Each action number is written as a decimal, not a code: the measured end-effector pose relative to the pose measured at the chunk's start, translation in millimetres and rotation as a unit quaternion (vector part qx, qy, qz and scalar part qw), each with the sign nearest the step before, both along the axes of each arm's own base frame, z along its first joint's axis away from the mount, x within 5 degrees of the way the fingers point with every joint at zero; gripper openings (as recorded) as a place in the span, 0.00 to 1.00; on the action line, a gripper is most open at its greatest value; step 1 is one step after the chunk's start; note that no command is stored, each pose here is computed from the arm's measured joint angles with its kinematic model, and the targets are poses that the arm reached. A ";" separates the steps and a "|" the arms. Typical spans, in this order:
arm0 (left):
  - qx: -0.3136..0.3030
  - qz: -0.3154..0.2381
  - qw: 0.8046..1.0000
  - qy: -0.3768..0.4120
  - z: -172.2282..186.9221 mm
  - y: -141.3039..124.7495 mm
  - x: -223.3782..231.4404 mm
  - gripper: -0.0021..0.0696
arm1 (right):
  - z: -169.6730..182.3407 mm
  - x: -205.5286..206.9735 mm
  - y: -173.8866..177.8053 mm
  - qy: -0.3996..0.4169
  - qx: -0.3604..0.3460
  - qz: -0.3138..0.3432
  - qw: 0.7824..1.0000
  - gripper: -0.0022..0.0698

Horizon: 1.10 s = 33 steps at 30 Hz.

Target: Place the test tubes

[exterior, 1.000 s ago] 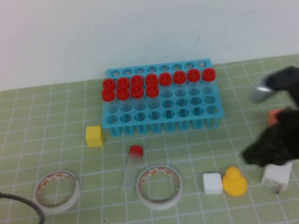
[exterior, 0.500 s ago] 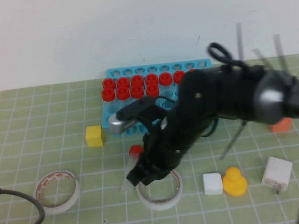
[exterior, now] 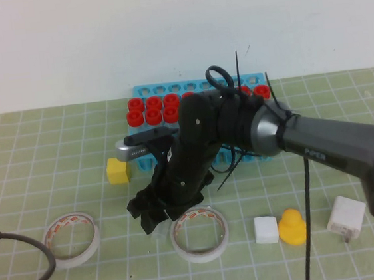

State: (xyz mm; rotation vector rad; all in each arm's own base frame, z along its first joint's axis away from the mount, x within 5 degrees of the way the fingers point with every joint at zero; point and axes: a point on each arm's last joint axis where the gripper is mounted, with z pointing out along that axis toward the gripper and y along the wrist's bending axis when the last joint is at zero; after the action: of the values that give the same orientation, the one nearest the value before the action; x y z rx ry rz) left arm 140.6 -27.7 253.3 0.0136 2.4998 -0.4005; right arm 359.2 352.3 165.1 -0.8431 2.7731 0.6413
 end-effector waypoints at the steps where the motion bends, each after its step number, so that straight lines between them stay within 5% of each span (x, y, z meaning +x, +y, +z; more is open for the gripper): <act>1: 0.000 0.000 1.000 0.000 0.0 0.0 0.0 0.03 | -2.4 0.8 0.6 0.002 0.000 -0.004 1.000 0.64; 33: -0.019 -0.015 1.000 -0.017 2.4 -4.2 1.4 0.03 | -5.9 4.6 5.9 0.005 0.003 -0.007 1.000 0.65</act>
State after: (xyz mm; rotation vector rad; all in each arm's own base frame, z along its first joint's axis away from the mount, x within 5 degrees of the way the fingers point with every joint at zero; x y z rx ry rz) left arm 141.9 -32.0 255.7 0.0422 2.4614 -0.4575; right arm 363.8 358.2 159.2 -0.8193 2.7823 0.6537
